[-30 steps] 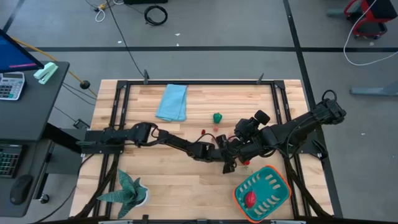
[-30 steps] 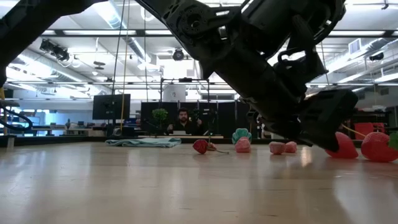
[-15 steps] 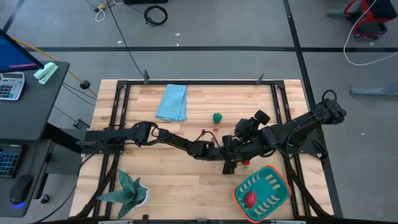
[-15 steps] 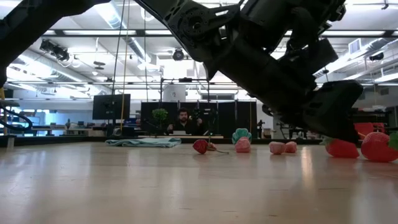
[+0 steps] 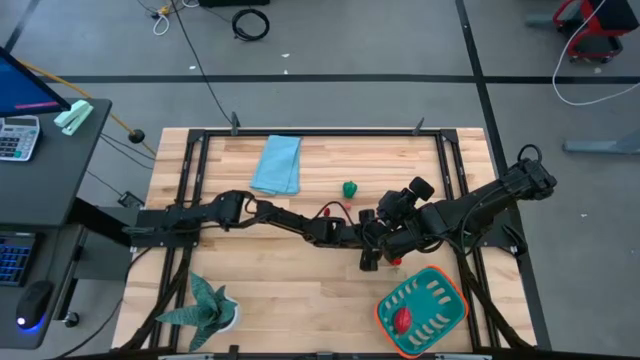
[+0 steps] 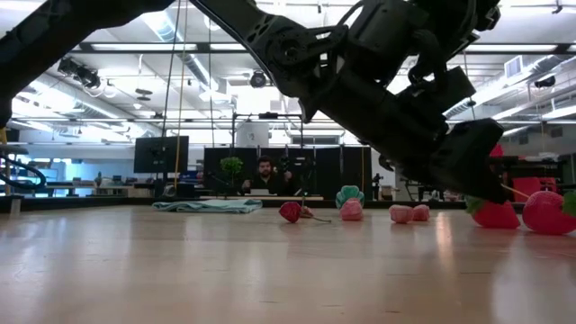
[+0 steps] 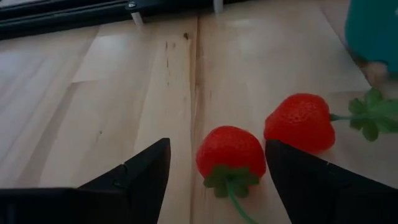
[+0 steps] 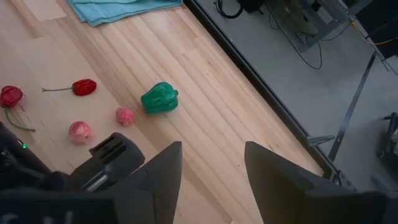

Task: Pick and placing Produce into tupperware
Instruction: Put the red strawberry into the blue basket

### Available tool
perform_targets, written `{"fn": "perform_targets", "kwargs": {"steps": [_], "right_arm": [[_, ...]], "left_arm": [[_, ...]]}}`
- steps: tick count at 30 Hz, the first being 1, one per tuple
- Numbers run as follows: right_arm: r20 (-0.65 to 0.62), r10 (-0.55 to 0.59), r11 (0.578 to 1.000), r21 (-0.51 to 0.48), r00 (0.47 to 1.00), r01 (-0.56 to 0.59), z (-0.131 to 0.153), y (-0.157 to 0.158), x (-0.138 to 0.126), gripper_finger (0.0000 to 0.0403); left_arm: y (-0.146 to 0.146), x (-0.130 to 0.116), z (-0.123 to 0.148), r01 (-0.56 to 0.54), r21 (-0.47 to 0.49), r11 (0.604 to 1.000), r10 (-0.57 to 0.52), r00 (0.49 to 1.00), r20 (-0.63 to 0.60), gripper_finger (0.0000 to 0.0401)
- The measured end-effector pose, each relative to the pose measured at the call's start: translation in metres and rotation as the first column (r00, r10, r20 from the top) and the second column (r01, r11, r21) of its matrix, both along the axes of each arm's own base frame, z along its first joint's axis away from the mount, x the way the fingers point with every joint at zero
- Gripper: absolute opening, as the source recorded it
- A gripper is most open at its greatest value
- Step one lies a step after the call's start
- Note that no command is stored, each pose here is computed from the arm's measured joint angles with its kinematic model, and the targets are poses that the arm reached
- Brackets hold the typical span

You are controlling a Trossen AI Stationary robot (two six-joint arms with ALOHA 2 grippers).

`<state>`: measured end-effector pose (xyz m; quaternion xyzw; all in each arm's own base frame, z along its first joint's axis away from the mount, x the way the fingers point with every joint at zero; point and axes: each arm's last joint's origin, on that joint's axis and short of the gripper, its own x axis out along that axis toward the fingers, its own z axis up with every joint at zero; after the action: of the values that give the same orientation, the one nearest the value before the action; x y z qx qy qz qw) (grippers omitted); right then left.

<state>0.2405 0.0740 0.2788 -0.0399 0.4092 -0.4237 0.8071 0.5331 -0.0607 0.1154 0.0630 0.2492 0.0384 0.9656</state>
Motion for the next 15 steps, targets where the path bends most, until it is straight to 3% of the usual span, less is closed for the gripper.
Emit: {"fn": "perform_targets", "kwargs": {"steps": [6,9,15], "right_arm": [[-0.004,0.004,1.000,-0.003,1.000,-0.004,0.000,0.000,0.000,0.0183],[-0.013,0.011,1.000,-0.007,1.000,-0.011,0.000,0.000,0.000,0.0183],[-0.010,0.027,0.996,-0.083,1.000,-0.028,0.002,-0.001,0.000,0.0183]], "left_arm": [[-0.001,0.006,-0.014,0.003,-0.017,1.000,-0.002,0.997,0.077,0.0270],[0.000,0.005,-0.017,-0.002,-0.020,1.000,0.003,0.998,0.060,0.0270],[0.005,0.006,-0.017,-0.020,-0.037,0.999,0.023,0.998,0.066,0.0270]]}}
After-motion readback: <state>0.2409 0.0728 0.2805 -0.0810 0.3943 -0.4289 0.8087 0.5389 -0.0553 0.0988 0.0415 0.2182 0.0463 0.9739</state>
